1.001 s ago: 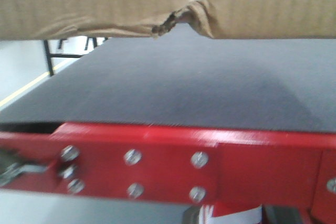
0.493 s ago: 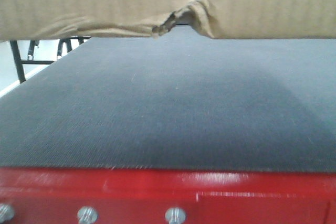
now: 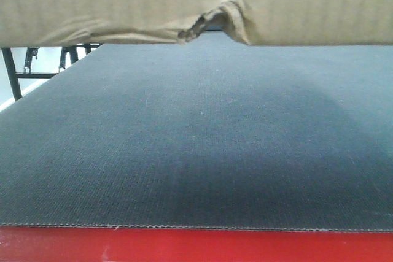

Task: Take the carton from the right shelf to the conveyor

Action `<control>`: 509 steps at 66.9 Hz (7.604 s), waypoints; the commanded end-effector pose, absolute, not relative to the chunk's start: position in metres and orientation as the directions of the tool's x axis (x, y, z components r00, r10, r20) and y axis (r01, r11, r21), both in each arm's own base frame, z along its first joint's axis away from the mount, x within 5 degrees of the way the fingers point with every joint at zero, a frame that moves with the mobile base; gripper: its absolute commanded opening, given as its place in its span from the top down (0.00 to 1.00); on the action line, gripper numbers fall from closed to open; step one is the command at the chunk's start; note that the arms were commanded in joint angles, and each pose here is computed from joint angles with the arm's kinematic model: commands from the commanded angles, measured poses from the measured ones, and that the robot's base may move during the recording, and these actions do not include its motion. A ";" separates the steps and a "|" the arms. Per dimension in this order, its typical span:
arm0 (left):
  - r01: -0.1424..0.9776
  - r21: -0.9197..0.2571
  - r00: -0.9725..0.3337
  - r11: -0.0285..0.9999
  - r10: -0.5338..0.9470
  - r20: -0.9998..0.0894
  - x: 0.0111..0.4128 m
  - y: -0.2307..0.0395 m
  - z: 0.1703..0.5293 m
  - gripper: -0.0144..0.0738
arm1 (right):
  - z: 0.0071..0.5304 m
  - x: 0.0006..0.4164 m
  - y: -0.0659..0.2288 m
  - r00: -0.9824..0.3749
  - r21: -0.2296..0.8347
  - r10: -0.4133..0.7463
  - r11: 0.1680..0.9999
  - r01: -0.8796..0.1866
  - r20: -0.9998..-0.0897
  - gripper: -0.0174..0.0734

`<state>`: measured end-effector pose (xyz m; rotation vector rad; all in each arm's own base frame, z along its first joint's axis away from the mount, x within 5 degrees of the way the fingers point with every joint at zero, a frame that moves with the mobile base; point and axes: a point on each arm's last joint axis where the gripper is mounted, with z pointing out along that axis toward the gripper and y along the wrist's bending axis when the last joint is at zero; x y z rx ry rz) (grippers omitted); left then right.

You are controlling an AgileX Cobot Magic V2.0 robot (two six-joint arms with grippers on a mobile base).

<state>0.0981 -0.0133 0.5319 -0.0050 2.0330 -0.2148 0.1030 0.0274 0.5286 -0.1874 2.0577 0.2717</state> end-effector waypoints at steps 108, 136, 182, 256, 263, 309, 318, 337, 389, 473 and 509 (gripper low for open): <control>0.132 -0.182 -0.390 0.974 -0.117 -0.913 0.099 -0.017 0.540 0.86 | 0.537 0.101 0.027 -0.396 0.106 -0.003 0.961 -0.254 -0.918 0.89; 0.180 -0.265 -0.391 0.948 -0.178 -0.903 0.149 -0.023 0.517 0.86 | 0.519 0.129 0.026 -0.348 0.103 0.026 0.973 -0.205 -0.937 0.89; 0.191 -0.179 -0.409 0.965 -0.087 -0.908 0.251 -0.063 0.450 0.86 | 0.444 0.199 0.026 -0.253 0.086 0.050 0.987 -0.135 -0.966 0.89; 0.183 -0.147 -0.373 0.972 -0.070 -0.925 0.278 -0.067 0.408 0.77 | 0.405 0.248 0.031 -0.405 0.099 0.042 0.988 -0.121 -0.913 0.89; 0.182 -0.147 -0.379 0.972 -0.069 -0.923 0.278 -0.067 0.407 0.64 | 0.404 0.248 0.031 -0.417 0.099 0.040 0.988 -0.121 -0.908 0.84; 0.196 -0.120 -0.252 0.973 -0.068 -0.965 0.270 -0.064 0.448 0.36 | 0.443 0.236 0.029 -0.257 0.090 0.054 0.987 -0.130 -0.965 0.39; 0.199 -0.121 -0.219 0.972 -0.076 -0.973 0.258 -0.061 0.469 0.51 | 0.464 0.224 0.028 -0.193 0.088 0.061 0.987 -0.137 -0.979 0.55; 0.197 -0.122 -0.210 0.973 -0.079 -0.974 0.232 -0.054 0.487 0.84 | 0.478 0.199 0.026 -0.159 0.085 0.062 0.986 -0.144 -0.985 0.89; 0.225 -0.157 -0.069 0.962 -0.145 -0.987 0.119 -0.028 0.372 0.84 | 0.363 0.091 0.012 -0.053 0.071 0.064 0.989 -0.131 -0.997 0.88; 0.227 -0.153 -0.053 0.962 -0.145 -0.988 0.087 -0.021 0.332 0.84 | 0.308 0.065 0.008 0.024 0.072 0.075 0.991 -0.109 -0.997 0.88; 0.227 -0.153 -0.053 0.962 -0.145 -0.988 0.087 -0.021 0.332 0.84 | 0.208 0.056 0.001 0.029 0.071 0.072 0.997 -0.016 -0.997 0.88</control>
